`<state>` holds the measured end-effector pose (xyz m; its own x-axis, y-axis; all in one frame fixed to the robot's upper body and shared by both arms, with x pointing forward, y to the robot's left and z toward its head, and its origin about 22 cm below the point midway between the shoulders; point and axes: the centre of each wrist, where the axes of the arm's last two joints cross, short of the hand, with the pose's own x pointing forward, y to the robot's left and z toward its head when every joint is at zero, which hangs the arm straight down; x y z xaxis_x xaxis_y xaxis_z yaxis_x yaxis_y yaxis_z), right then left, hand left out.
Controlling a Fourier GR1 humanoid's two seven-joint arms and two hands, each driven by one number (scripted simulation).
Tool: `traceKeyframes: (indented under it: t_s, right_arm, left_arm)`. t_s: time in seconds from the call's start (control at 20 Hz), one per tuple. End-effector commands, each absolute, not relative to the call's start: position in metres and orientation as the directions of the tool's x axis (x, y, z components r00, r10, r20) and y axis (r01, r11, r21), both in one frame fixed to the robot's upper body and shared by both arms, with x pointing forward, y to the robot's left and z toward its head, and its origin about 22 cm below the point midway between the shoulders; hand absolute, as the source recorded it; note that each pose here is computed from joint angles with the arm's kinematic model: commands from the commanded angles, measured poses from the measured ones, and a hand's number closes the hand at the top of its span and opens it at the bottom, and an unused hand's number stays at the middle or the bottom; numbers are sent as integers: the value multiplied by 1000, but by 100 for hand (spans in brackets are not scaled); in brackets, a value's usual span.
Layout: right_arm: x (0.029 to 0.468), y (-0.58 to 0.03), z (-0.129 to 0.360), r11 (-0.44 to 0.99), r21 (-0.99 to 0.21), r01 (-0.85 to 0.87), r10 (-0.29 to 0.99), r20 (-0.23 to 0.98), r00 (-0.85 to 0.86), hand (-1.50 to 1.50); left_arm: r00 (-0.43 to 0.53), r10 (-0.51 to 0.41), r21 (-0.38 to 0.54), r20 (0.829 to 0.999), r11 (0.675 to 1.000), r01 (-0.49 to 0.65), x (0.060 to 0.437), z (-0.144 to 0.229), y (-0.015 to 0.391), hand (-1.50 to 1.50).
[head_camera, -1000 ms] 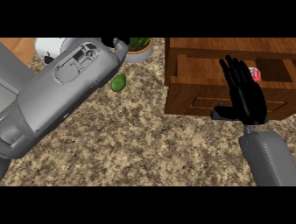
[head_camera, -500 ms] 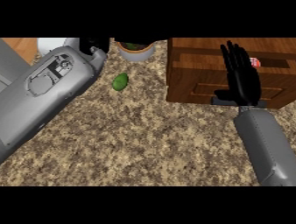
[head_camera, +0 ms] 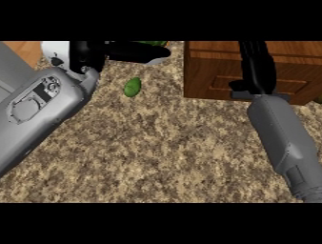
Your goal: Pick up the can, place it into the drawer and close the drawer
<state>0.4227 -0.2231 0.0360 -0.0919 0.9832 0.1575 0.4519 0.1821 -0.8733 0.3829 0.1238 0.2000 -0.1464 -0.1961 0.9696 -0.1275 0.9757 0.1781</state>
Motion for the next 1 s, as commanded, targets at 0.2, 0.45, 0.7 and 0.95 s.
traceKeyframes:
  t_s: [0.2,0.45,0.7,0.95]
  right_arm:
    - [445,-219,57,192,-872,451,981,170,-89,-150]
    - [457,-194,81,196,-863,466,981,171,-95,-150]
    - [459,-200,84,207,-853,479,978,194,-77,-150]
    - [461,-195,88,334,-817,469,942,301,-148,-150]
  left_arm:
    - [-154,-207,187,966,974,-130,369,179,134,-150]
    - [-135,-197,184,971,978,-101,369,183,138,-150]
    - [-155,-207,192,966,976,-103,358,170,148,-150]
    - [-151,-207,190,967,974,-121,357,166,158,-150]
